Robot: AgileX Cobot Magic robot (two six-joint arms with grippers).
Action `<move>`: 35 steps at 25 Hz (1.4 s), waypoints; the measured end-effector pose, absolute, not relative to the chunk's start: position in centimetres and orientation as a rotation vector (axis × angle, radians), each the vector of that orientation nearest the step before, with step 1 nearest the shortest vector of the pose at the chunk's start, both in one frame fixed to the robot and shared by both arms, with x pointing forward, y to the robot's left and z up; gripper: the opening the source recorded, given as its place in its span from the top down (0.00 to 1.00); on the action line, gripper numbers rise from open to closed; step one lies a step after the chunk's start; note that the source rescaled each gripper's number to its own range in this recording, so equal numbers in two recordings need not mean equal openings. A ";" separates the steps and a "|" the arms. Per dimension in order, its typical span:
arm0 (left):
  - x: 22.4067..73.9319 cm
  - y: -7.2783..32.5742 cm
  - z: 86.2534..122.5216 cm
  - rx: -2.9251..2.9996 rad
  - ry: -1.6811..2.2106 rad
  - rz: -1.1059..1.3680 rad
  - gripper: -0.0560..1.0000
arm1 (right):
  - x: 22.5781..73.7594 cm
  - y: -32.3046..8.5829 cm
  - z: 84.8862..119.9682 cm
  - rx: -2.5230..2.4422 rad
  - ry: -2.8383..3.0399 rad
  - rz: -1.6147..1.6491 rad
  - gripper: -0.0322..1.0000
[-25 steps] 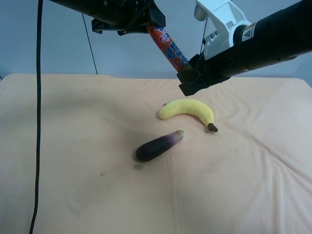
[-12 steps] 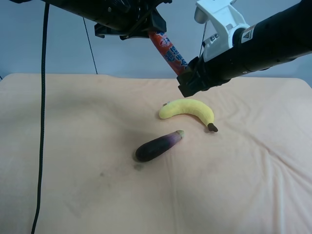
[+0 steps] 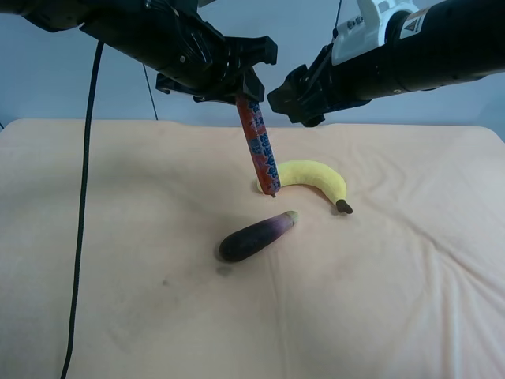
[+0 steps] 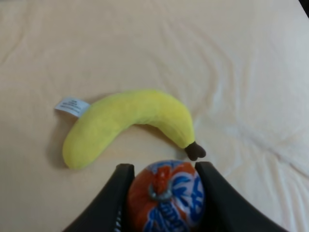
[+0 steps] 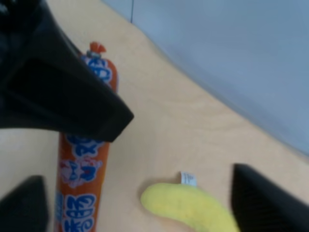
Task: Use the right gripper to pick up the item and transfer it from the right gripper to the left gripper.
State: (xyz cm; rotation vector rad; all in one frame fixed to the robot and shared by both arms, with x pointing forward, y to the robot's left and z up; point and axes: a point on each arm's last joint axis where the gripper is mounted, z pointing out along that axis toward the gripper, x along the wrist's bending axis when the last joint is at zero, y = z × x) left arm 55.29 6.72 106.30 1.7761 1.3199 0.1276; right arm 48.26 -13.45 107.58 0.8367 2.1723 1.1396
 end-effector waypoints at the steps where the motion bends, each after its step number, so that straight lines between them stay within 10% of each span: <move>1: 55.3 6.7 106.3 1.777 1.321 0.126 0.95 | 48.3 -13.5 107.6 0.837 2.172 1.140 0.22; 35: 55.2 6.8 106.4 1.778 1.315 0.132 0.95 | 33.0 -23.3 116.5 0.952 2.116 1.237 0.13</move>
